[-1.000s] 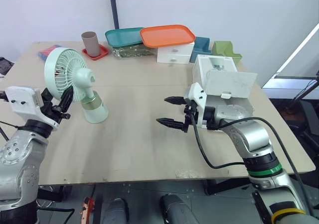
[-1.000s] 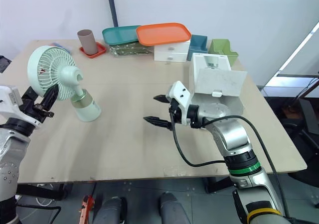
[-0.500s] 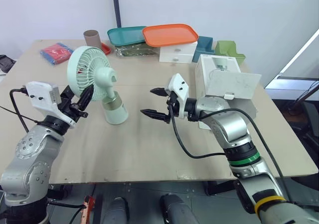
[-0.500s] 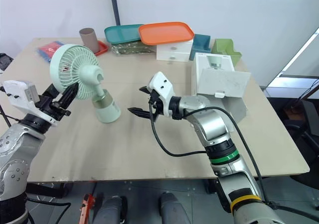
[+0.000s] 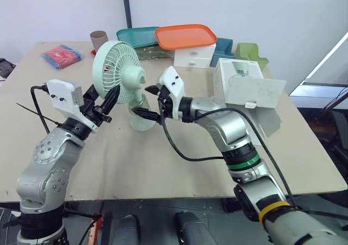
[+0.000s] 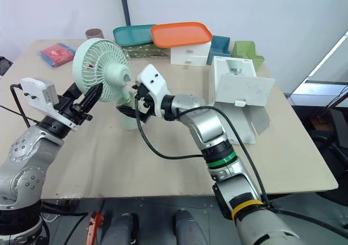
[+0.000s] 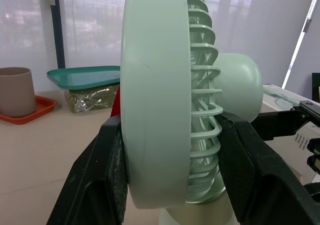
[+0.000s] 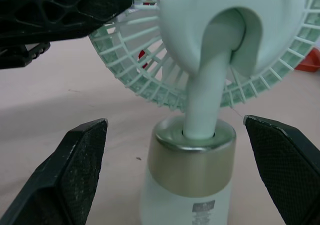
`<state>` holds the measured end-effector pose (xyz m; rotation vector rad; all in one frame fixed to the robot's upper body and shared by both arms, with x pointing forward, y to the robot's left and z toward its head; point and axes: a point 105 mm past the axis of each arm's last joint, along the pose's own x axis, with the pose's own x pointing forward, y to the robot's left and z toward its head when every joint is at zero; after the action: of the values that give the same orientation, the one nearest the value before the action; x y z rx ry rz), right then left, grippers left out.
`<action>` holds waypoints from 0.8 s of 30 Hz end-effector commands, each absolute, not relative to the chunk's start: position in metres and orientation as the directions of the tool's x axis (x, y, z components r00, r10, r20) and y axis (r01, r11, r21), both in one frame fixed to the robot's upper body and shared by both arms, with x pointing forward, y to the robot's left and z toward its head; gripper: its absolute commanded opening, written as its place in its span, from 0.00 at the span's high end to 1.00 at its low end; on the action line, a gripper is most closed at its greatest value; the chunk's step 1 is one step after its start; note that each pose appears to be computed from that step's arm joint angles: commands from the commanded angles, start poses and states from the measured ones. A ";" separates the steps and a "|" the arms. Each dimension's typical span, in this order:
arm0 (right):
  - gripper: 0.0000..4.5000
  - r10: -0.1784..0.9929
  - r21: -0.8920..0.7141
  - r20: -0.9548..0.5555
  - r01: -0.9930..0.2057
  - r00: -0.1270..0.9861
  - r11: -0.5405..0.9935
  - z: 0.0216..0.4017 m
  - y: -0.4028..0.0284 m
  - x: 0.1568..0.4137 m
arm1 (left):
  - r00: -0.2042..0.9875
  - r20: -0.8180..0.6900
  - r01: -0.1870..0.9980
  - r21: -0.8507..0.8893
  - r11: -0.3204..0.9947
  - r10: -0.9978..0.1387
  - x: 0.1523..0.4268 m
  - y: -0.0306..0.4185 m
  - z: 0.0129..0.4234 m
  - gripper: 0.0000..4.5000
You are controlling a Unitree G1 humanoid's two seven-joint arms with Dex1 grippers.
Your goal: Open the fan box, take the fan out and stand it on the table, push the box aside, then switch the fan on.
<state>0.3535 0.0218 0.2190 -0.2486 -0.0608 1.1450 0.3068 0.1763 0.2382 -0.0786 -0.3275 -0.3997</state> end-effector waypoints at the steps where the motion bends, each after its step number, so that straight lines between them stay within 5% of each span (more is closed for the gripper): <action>1: 0.00 0.879 -0.193 -0.017 -0.864 0.476 0.464 0.242 0.034 0.365 | 0.810 0.423 0.429 0.047 0.902 -0.407 0.298 0.161 0.262 0.55; 7: 0.10 0.858 -0.166 -0.011 -0.847 0.513 0.505 0.243 0.033 0.374 | 0.808 0.422 0.431 0.054 0.901 -0.412 0.299 0.159 0.262 0.54; 8: 0.24 0.860 -0.165 -0.030 -0.852 0.509 0.498 0.241 0.032 0.373 | 0.809 0.421 0.428 0.056 0.902 -0.409 0.300 0.160 0.263 0.54; 10: 0.33 0.866 -0.176 -0.057 -0.859 0.496 0.481 0.238 0.032 0.371 | 0.810 0.421 0.424 0.058 0.904 -0.407 0.300 0.161 0.263 0.54; 16: 0.33 0.868 -0.175 -0.090 -0.866 0.488 0.468 0.230 0.039 0.371 | 0.806 0.427 0.427 0.061 0.902 -0.411 0.301 0.158 0.265 0.54; 20: 0.51 0.869 -0.167 -0.104 -0.870 0.484 0.465 0.227 0.041 0.371 | 0.804 0.435 0.424 0.061 0.904 -0.406 0.301 0.159 0.268 0.54; 22: 0.69 0.863 -0.168 -0.107 -0.865 0.493 0.473 0.227 0.040 0.372 | 0.803 0.437 0.423 0.061 0.904 -0.406 0.301 0.159 0.268 0.54; 24: 0.73 0.860 -0.167 -0.109 -0.862 0.498 0.478 0.226 0.040 0.374 | 0.803 0.437 0.423 0.061 0.904 -0.405 0.302 0.160 0.268 0.54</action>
<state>0.3731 0.0351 0.2142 -0.1919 0.0455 1.0574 0.3130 0.1634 0.2364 -0.0580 -0.3190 -0.4208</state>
